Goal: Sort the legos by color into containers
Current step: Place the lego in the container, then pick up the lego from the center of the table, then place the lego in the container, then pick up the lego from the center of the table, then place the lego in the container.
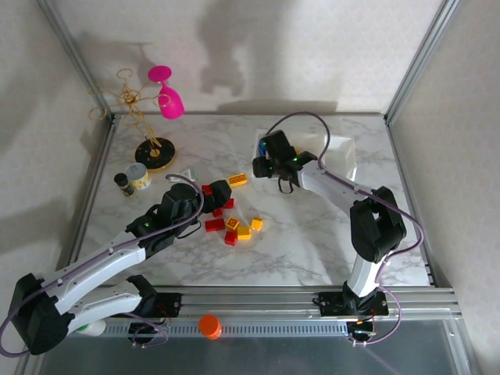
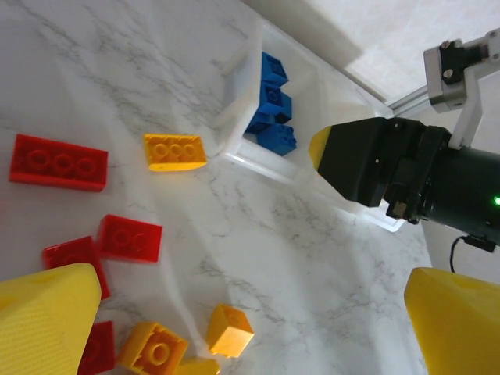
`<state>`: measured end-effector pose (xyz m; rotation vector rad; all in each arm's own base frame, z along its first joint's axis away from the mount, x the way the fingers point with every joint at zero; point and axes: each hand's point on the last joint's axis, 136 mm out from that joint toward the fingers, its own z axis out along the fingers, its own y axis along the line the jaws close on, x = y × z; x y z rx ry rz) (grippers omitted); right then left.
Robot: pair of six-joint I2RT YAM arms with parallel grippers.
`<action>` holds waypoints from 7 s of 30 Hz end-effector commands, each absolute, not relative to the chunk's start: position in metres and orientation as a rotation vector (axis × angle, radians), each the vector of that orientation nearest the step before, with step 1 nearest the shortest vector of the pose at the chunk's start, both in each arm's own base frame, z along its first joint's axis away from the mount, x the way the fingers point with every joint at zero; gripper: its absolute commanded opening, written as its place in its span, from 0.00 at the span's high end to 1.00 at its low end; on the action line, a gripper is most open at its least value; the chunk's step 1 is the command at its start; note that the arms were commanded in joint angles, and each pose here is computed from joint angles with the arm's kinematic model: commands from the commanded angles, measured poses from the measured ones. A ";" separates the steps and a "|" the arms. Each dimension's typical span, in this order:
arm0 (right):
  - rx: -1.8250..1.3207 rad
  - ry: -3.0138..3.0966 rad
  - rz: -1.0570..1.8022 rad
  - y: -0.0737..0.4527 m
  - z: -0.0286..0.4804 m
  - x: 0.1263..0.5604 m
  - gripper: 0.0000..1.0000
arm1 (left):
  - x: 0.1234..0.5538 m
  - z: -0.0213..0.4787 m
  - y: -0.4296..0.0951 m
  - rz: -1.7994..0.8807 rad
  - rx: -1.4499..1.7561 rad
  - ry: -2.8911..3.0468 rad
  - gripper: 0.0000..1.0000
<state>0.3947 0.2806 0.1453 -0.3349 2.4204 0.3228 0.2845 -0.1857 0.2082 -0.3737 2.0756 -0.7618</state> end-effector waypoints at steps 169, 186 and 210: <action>0.069 2.651 0.160 0.290 0.025 0.252 0.54 | 0.250 0.173 -0.161 -0.656 -0.427 2.124 0.00; 0.082 2.496 0.140 0.257 0.094 0.278 0.70 | 0.259 0.188 -0.178 -0.705 -0.380 2.112 0.00; 0.236 2.348 0.057 0.139 0.122 0.497 0.68 | 0.308 0.204 -0.240 -0.757 -0.275 2.116 0.00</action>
